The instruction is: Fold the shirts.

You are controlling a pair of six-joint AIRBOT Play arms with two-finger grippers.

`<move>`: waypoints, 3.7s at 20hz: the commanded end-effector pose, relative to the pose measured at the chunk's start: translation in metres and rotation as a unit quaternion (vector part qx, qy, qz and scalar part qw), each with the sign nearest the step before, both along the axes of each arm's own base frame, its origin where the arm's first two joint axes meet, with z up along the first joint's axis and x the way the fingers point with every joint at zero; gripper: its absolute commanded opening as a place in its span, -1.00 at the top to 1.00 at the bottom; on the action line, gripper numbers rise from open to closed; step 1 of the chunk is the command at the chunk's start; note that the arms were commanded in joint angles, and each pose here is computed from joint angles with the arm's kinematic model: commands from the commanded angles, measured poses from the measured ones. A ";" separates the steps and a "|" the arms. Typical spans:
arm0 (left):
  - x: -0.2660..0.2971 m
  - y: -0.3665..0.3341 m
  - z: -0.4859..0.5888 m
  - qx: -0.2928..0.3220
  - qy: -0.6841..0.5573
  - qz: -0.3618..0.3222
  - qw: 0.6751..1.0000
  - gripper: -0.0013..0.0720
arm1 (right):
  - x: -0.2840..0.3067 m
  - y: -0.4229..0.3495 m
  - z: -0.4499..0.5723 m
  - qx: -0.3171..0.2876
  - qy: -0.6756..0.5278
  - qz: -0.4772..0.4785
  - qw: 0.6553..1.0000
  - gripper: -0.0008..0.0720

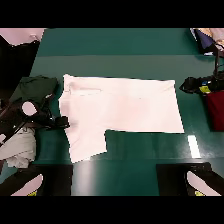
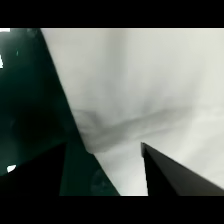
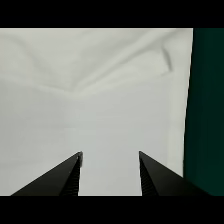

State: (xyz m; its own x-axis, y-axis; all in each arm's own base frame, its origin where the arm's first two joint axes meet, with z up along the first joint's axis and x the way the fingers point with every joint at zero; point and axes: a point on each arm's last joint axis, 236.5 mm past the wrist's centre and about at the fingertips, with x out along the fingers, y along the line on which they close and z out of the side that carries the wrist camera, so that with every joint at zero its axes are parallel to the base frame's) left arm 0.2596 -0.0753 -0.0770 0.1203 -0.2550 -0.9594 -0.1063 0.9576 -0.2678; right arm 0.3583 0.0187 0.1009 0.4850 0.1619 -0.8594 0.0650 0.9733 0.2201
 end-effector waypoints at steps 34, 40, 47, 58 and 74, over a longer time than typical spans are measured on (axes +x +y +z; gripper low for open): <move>0.025 -0.015 0.045 -0.024 -0.039 -0.045 0.998 0.89 | -0.137 -0.051 -0.193 0.093 0.293 -0.091 0.947 0.39; 0.032 -0.021 0.052 -0.038 -0.051 -0.039 0.997 0.89 | -0.133 -0.047 -0.185 0.098 0.278 -0.079 0.952 0.93; 0.102 -0.027 0.275 -0.041 -0.316 -0.058 0.946 0.89 | -0.017 -0.029 0.025 0.151 -0.069 -0.073 0.983 0.93; -0.067 -0.018 0.659 -0.044 -0.733 -0.063 0.676 0.89 | -0.120 0.021 0.394 0.002 -0.535 0.008 0.845 0.94; 0.070 -0.011 0.437 0.006 -0.480 -0.077 0.874 0.89 | -0.068 -0.101 0.191 -0.057 -0.044 -0.144 0.987 0.95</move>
